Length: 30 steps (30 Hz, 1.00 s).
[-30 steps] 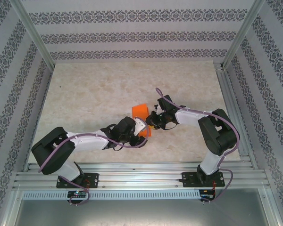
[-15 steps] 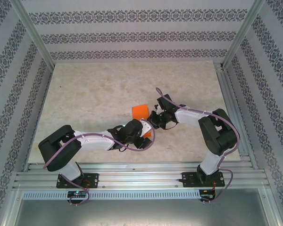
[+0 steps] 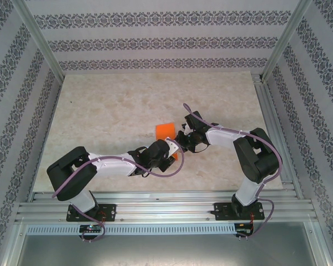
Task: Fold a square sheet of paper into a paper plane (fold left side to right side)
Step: Fold the triangle a second time at the center of the table.
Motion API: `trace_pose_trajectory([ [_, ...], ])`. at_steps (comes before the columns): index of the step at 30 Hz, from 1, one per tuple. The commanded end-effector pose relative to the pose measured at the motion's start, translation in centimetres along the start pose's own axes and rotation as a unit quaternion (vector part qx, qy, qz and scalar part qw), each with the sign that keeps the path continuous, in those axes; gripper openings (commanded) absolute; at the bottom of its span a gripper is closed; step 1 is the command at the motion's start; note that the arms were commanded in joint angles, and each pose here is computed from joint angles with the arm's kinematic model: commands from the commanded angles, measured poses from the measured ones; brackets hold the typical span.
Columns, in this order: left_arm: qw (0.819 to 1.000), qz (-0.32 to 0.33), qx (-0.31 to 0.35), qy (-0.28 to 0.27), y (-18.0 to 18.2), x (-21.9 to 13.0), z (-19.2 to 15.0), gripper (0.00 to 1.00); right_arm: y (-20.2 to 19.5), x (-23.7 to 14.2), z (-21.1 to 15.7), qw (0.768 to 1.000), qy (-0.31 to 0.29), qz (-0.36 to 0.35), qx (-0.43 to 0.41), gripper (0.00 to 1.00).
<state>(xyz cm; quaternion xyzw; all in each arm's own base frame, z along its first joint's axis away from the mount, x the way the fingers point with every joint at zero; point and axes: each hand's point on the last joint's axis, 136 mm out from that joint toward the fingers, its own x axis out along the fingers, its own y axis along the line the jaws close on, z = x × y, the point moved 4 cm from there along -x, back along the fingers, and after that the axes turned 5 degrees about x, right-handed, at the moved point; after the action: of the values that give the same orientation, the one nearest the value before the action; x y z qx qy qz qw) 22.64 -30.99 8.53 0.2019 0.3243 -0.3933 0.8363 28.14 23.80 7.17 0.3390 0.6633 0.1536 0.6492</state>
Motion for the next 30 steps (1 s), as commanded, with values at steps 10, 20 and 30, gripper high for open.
trace_pose_trajectory([
  [10,1.0,-0.025,0.003,-0.014,-0.9,-0.7,1.0,0.06,2.3,-1.5,0.2,0.999,-0.02,0.016,-0.047,0.22],
  [20,0.995,-0.069,-0.072,-0.027,1.2,-1.2,0.6,0.01,1.3,-5.6,0.9,0.994,-0.077,0.013,-0.076,0.45],
  [30,0.988,-0.097,-0.114,-0.045,3.8,-1.6,0.8,0.0,-0.6,-5.1,0.7,0.994,-0.082,0.034,-0.065,0.34],
])
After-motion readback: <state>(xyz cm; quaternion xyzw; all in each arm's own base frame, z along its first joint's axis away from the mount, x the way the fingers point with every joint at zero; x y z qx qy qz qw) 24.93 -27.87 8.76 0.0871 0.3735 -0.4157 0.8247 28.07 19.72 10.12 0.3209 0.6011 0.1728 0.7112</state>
